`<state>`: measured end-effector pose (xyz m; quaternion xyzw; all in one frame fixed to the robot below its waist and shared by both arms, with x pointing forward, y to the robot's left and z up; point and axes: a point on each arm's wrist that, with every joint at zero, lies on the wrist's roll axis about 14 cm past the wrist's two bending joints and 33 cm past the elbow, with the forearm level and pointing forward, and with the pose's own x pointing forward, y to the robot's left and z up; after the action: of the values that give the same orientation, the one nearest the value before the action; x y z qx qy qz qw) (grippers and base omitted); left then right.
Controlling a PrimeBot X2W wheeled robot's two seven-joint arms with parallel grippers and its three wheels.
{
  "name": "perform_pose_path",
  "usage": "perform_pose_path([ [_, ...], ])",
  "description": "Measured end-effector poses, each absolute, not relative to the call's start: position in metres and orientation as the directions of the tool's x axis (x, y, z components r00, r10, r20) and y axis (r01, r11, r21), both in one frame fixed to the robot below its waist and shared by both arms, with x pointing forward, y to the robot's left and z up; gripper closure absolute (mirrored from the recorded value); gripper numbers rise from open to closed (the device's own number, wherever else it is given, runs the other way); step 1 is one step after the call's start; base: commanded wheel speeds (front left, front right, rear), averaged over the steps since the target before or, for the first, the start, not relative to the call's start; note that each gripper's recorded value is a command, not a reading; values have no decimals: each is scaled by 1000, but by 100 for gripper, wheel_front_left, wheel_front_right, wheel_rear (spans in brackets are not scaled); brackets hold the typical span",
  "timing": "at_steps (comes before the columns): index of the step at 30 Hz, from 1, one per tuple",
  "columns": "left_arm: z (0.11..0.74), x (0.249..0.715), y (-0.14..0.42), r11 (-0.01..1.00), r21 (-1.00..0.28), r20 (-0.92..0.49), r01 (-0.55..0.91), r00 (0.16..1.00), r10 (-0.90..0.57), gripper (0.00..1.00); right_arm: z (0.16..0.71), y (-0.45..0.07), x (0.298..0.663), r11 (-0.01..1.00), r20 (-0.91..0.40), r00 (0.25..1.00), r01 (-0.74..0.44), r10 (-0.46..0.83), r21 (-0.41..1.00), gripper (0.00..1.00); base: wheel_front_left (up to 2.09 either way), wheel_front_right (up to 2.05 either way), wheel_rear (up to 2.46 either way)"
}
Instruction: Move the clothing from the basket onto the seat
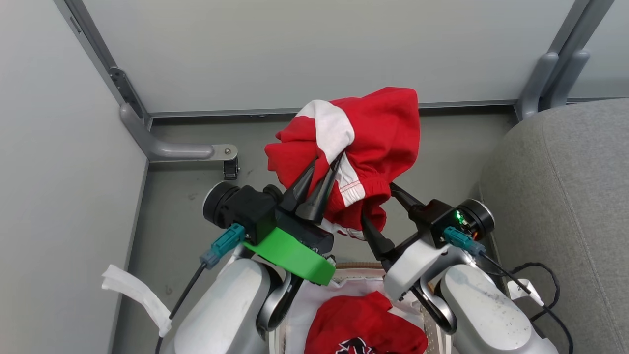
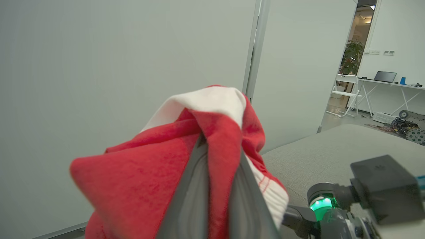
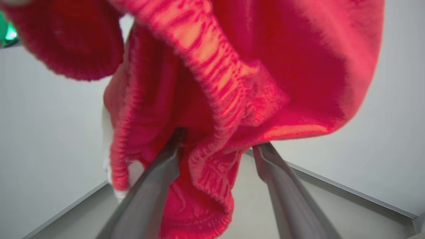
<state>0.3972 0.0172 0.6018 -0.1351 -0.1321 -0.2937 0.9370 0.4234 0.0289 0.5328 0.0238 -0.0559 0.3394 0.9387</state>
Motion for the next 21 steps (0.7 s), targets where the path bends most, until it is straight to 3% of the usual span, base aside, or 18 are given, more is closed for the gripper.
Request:
perform_pose_path([
  [1,601,397,17,791,-177,326,586,793,-515,100,533,30,423,766,123,762,-642,636,16,69,0,0,0],
  [2,601,397,18,792,-177,324,585,794,-514,100,534,32,423,764,126,760,-645,637,27,100,0,0,0],
  [14,598,398,18,794,-177,316,582,797,-514,100,532,29,422,769,124,769,-636,627,57,100,0,0,0],
  [15,598,398,17,794,-174,316,583,797,-515,69,532,27,423,772,124,772,-633,623,58,100,0,0,0],
  [16,598,399,16,793,-172,317,584,795,-517,30,533,25,423,776,126,776,-628,618,59,100,0,0,0],
  [17,598,398,15,790,-171,317,588,792,-521,0,534,22,424,781,130,781,-621,610,62,100,0,0,0],
  [21,589,398,10,785,-183,297,591,795,-529,0,535,7,422,806,139,808,-586,572,90,100,0,0,0],
])
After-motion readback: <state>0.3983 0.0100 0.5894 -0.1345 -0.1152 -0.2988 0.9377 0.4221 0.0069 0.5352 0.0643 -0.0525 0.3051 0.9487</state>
